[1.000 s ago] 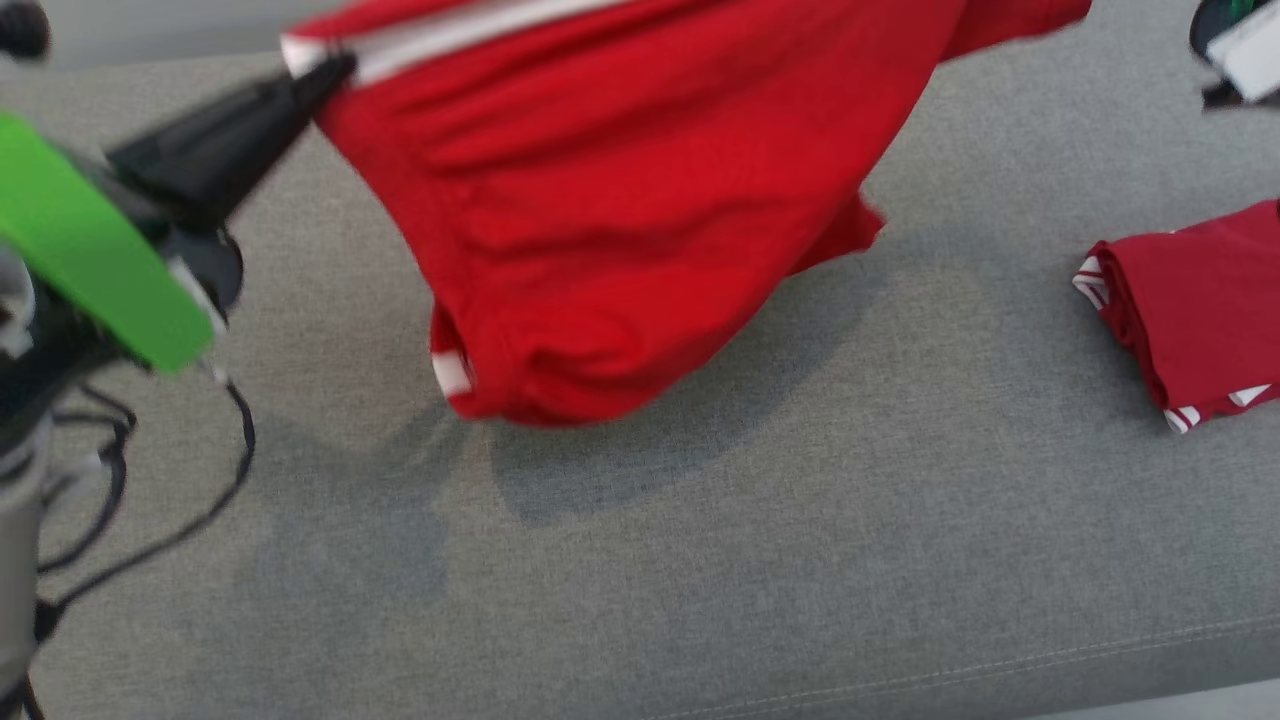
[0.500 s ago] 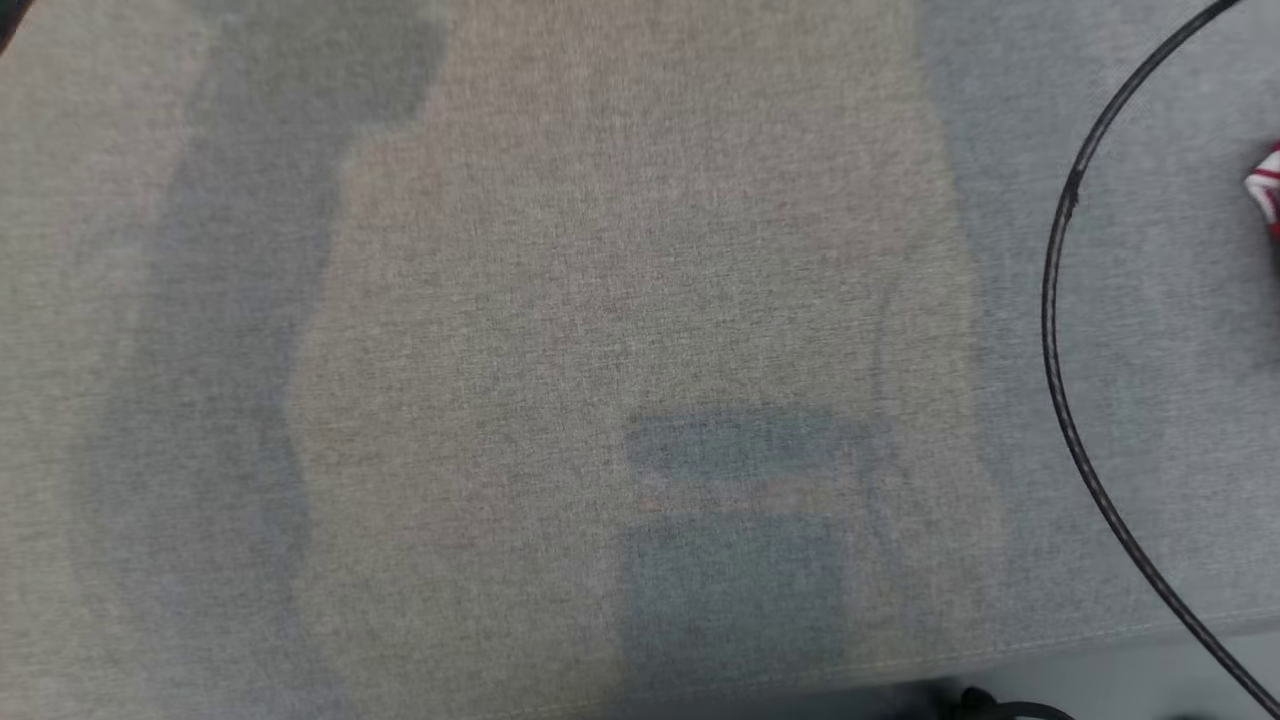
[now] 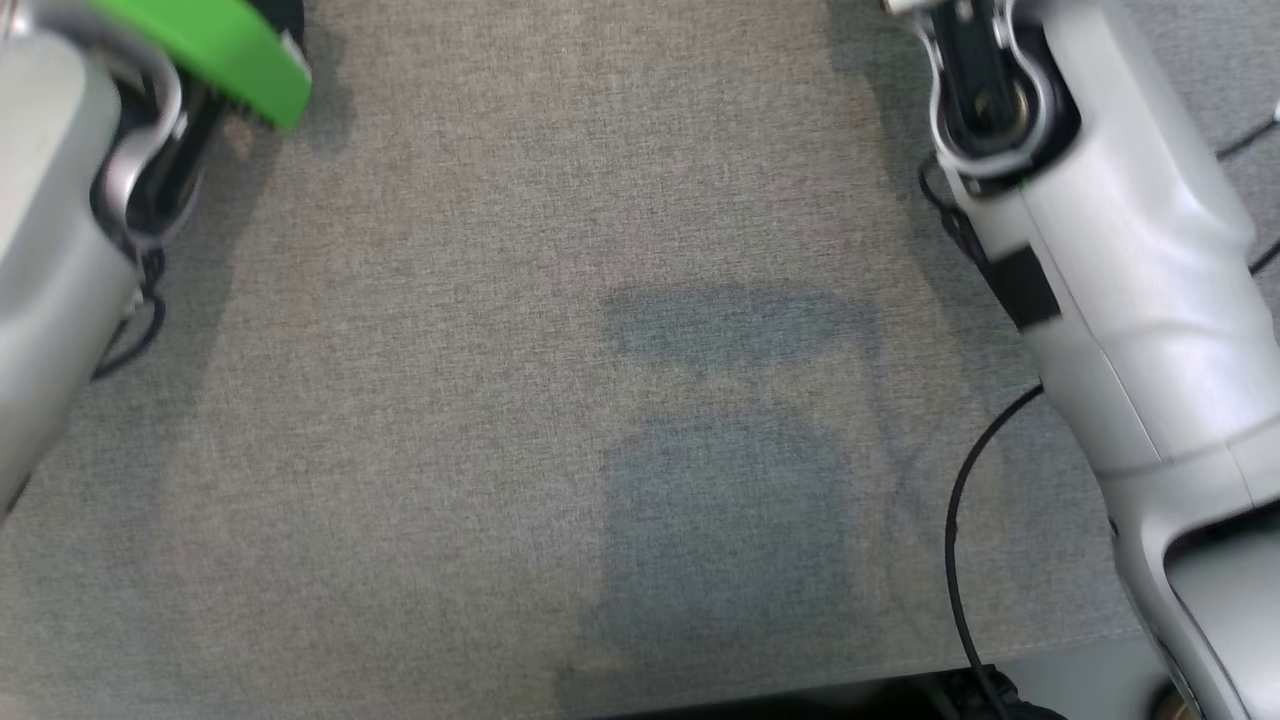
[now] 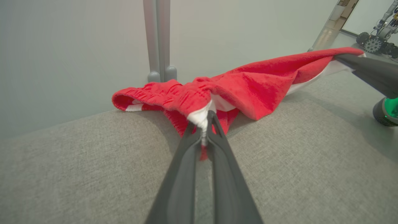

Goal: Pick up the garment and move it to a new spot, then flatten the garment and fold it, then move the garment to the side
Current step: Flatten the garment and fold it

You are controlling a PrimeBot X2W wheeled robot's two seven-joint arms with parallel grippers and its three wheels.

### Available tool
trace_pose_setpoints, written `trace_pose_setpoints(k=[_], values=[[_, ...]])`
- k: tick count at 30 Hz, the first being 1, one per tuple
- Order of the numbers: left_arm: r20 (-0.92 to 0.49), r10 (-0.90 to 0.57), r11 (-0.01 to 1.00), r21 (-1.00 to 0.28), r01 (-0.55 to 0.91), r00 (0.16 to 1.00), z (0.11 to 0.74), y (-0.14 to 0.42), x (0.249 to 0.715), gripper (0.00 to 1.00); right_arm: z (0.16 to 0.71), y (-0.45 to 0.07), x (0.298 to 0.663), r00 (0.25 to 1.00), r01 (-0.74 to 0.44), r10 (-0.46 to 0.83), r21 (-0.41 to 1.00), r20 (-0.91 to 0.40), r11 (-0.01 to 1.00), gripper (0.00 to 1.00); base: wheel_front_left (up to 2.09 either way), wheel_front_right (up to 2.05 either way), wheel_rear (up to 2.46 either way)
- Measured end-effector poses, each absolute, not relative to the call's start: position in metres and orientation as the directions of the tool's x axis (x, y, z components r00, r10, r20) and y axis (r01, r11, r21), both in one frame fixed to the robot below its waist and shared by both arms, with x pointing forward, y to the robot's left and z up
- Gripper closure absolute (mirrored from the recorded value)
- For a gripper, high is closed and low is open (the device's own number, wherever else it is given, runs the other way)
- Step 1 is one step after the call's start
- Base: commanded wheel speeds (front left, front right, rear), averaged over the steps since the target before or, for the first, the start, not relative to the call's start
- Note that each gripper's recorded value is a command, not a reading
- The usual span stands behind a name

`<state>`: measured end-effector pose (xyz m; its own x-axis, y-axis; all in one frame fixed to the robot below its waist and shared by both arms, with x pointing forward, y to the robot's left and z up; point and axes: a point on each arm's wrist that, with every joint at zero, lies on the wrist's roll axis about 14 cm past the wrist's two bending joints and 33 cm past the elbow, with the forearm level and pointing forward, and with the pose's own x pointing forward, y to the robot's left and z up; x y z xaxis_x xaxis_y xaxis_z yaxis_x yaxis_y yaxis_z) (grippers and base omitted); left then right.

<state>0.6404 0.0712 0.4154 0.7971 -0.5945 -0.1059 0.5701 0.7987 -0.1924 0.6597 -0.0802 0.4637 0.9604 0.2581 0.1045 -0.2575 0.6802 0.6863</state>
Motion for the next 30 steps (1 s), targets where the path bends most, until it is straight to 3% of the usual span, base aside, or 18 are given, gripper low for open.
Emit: trace_pose_setpoints(k=[4, 13, 25, 30], values=[[-0.160, -0.645, 0.752, -0.309, 0.583, 0.747, 0.401, 0.067, 0.590, 1.00, 0.451, -0.104, 0.623, 0.967, -0.215, 0.250, 0.708, 0.056, 0.672, 1.00, 0.00, 0.00, 0.00], [-0.237, -0.685, 0.718, -0.377, 0.585, 0.689, 0.409, 0.072, 0.477, 1.00, 0.436, -0.164, 0.515, 0.968, -0.068, 0.222, 0.723, -0.120, 0.688, 1.00, 0.00, 0.00, 0.00], [-0.247, -0.606, 0.713, -0.590, 0.379, 0.756, 0.442, 0.049, 0.322, 1.00, 0.441, -0.218, 0.350, 0.935, 0.083, 0.206, 0.744, -0.288, 0.663, 1.00, 0.00, 0.00, 0.00], [-0.173, -0.569, 0.712, -0.592, 0.377, 0.804, 0.468, 0.051, 0.315, 1.00, 0.471, -0.207, 0.338, 0.946, 0.008, 0.245, 0.767, -0.214, 0.642, 1.00, 0.00, 0.00, 0.00]])
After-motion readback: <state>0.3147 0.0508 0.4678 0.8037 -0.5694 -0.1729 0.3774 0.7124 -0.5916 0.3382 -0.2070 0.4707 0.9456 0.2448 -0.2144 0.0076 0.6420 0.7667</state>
